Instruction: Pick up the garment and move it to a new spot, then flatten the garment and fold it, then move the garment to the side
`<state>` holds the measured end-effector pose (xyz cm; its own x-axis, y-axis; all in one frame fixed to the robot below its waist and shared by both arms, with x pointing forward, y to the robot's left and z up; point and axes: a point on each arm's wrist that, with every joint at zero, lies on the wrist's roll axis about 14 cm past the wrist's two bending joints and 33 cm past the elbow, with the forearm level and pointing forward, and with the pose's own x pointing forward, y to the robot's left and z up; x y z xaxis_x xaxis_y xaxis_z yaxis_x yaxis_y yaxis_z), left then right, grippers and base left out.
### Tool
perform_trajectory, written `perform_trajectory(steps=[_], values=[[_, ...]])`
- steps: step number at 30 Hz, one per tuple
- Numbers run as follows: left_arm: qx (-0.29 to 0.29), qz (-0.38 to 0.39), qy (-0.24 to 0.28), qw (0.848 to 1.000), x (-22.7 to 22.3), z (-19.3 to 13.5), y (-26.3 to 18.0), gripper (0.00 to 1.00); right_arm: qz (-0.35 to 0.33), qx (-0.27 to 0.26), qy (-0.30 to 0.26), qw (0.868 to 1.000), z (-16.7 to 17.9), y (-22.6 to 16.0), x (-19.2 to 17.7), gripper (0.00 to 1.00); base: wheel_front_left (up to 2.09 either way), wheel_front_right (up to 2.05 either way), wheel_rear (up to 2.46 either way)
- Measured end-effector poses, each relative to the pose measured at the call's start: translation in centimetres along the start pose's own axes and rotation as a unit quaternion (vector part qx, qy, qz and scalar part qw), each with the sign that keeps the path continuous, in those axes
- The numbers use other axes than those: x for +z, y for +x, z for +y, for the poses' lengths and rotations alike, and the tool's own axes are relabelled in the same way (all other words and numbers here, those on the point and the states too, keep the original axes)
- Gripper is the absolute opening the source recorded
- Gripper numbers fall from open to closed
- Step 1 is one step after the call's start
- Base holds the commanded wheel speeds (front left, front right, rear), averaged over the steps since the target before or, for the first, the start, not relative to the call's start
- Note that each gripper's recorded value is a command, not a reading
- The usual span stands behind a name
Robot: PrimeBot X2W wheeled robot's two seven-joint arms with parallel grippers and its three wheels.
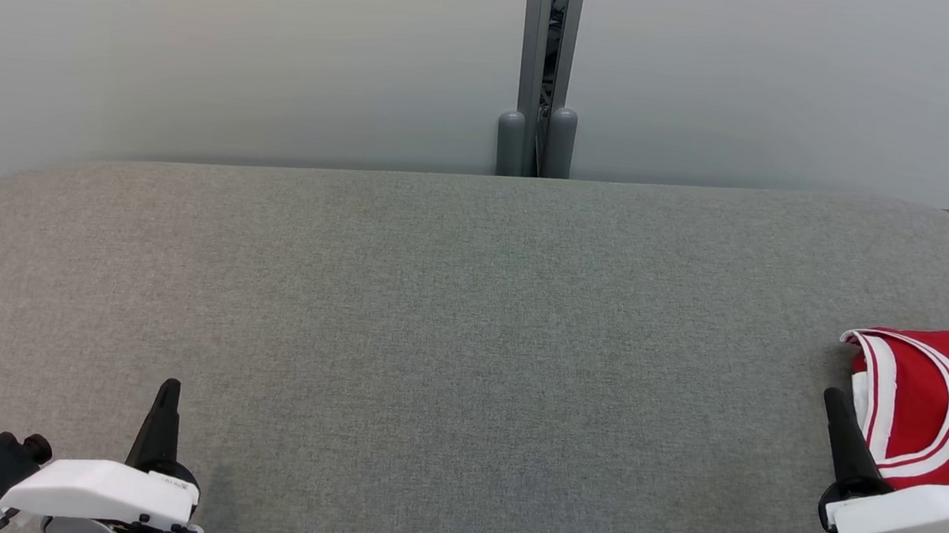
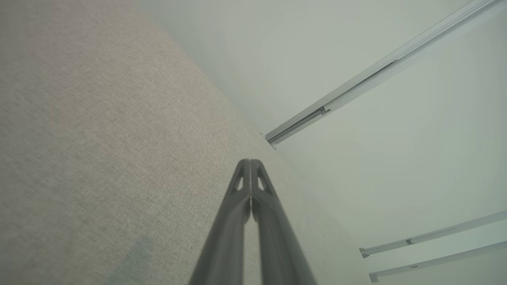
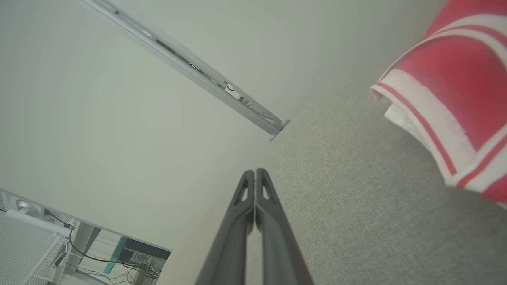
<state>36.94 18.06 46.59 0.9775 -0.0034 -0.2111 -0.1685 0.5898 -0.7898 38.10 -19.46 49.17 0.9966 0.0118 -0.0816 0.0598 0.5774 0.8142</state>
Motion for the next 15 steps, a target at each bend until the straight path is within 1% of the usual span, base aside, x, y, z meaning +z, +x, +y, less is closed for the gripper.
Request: perform_trajectory(steps=[15], values=[[-0.016, -0.008, -0.081, 0.997, 0.87, -0.61, 0.58, 0.00, 0.000, 0.006, 0.078, 0.997, 0.29, 0.66, 0.27, 0.00, 0.00, 0.00, 0.00]])
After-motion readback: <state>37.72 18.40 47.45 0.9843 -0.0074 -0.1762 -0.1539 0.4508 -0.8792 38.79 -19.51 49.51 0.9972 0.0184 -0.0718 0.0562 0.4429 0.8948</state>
